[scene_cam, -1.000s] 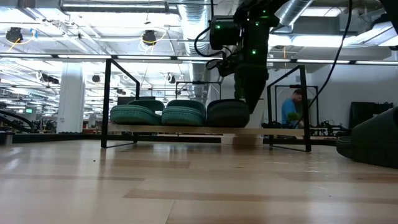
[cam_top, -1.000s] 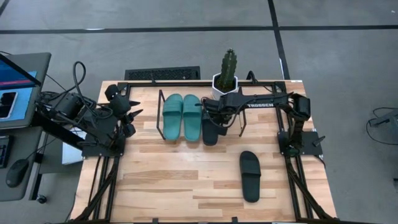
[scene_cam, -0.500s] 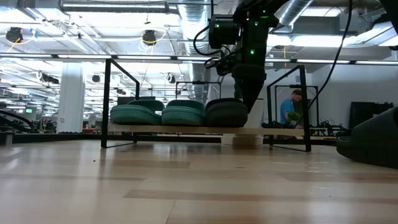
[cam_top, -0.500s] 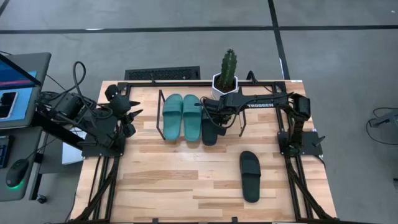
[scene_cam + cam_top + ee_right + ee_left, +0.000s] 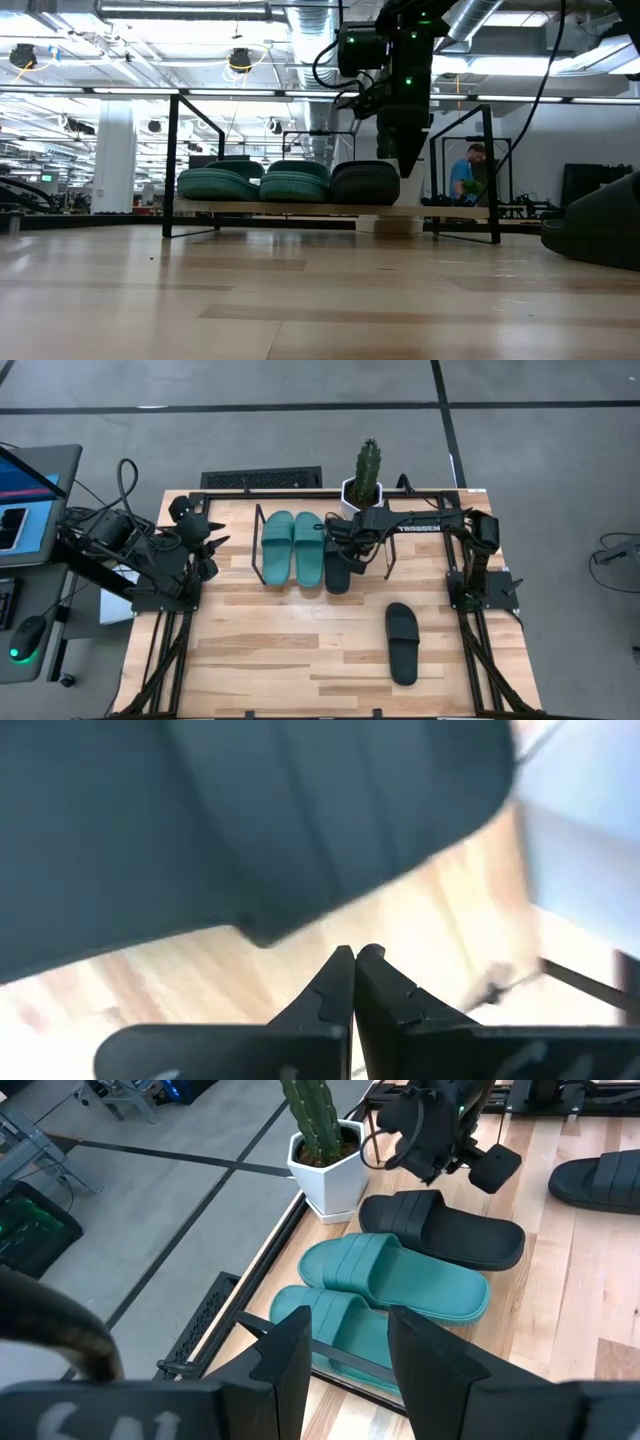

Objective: Pick and place slides into the shelf
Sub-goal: Put the black slipper on the shelf

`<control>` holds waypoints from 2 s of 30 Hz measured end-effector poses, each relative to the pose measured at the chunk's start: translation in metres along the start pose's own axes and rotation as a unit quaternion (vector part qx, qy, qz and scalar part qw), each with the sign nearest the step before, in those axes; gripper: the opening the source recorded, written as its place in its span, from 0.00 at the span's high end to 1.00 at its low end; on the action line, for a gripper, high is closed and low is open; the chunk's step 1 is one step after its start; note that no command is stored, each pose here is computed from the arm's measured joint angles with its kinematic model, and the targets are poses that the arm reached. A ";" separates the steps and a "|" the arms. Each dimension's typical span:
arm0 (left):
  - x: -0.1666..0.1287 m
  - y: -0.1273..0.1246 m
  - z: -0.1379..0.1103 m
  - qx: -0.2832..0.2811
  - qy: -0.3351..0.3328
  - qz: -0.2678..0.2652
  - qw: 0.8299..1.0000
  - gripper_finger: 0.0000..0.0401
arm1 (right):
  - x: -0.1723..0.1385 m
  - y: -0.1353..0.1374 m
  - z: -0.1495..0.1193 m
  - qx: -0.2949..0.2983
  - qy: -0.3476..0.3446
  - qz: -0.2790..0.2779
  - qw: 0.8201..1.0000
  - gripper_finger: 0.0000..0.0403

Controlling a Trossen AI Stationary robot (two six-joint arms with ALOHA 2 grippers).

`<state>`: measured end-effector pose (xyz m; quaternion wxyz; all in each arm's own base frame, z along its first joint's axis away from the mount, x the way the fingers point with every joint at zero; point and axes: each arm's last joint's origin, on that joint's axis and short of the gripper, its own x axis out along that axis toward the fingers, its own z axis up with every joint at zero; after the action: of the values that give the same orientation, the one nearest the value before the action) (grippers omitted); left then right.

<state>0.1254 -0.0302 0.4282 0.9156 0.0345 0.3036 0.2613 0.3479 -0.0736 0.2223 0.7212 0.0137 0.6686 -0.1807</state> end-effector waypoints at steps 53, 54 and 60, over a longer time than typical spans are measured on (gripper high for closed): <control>0.000 -0.003 0.005 -0.036 -0.020 -0.013 0.999 0.69 | -0.119 0.290 -0.200 0.056 0.012 0.161 0.985 1.00; 0.000 -0.003 0.005 -0.036 -0.019 -0.016 0.999 0.69 | -0.117 0.293 -0.198 0.057 0.012 0.168 0.984 0.99; 0.000 -0.003 0.005 -0.036 -0.017 -0.020 0.999 0.69 | -0.097 0.305 -0.187 0.034 0.034 0.169 0.984 0.84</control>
<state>0.1298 -0.0325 0.4319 0.9263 -0.0001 0.2787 0.2534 0.2498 0.2833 0.2295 0.7175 0.1570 0.6741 -0.0784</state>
